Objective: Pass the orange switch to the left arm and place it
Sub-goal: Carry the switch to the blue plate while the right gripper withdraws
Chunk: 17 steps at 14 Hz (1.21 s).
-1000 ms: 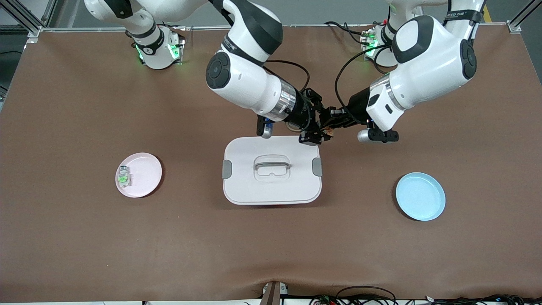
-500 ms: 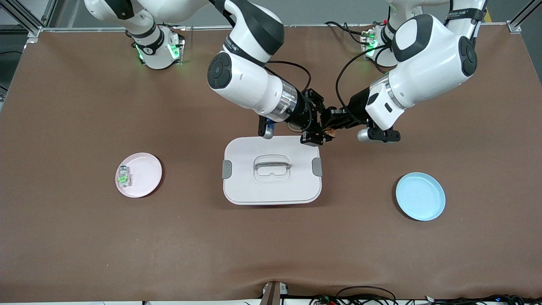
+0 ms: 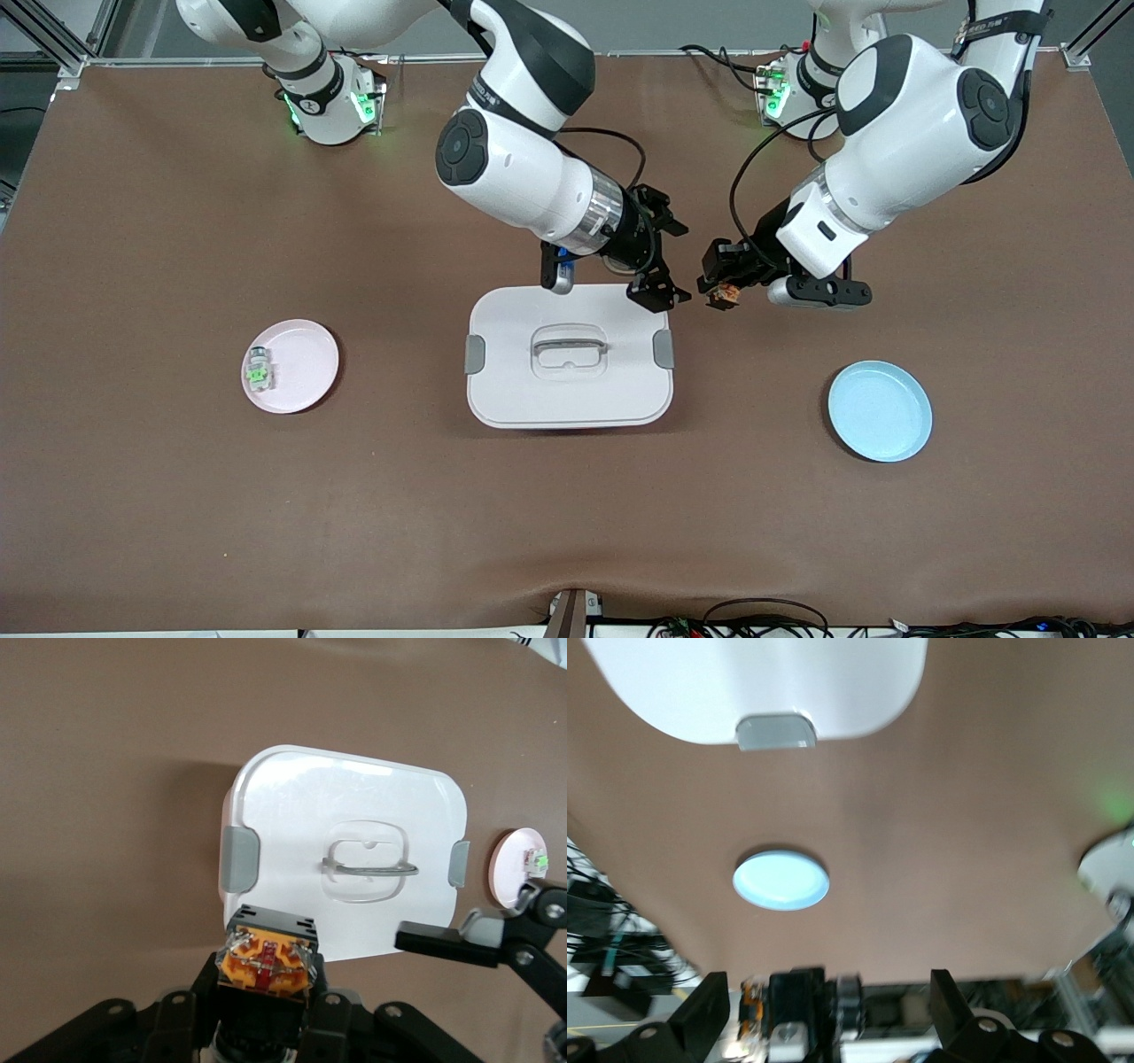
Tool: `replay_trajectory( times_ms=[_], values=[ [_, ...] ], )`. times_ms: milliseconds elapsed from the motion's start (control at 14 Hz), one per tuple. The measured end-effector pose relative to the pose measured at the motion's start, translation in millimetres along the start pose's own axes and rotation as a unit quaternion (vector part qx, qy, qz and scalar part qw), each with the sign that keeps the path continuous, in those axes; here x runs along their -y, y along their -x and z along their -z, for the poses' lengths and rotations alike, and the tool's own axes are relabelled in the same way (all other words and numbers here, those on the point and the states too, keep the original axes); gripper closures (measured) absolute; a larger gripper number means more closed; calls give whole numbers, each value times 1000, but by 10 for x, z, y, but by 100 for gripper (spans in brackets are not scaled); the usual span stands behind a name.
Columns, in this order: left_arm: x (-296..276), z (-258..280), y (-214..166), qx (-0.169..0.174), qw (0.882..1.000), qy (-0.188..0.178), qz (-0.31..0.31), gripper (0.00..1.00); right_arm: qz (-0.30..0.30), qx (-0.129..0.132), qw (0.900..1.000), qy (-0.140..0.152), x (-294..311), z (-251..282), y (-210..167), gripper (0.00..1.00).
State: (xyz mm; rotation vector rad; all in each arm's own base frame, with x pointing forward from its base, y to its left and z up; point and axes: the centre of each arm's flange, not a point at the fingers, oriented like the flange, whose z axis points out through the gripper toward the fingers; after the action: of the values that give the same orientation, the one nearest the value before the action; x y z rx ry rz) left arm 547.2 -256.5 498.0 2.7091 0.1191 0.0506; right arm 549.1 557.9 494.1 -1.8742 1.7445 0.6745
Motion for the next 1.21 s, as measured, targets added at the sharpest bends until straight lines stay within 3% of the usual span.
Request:
replay_trajectory(
  times_ms=[143,286,500,643,857,1071,1214],
  values=[
    [149,27,-47,4,999,-28,-20,59,80,-31,996,12,-12,7,-49,0],
    [416,98,-141,13,997,-51,-54,59,188,-46,981,19,20,102,-79,0],
    [925,219,-309,26,987,-100,-127,59,339,-60,938,31,132,349,-184,0],
    [1225,198,-388,45,970,-151,-186,59,408,-78,909,25,252,514,-288,0],
    [1492,21,-483,77,942,-199,-259,59,522,-110,845,28,381,787,-405,0],
    [1774,-154,-584,113,915,-208,-328,59,629,-191,747,100,475,997,-701,0],
    [2025,-251,-683,129,892,-214,-376,59,686,-210,681,147,576,1183,-932,0]
  ],
)
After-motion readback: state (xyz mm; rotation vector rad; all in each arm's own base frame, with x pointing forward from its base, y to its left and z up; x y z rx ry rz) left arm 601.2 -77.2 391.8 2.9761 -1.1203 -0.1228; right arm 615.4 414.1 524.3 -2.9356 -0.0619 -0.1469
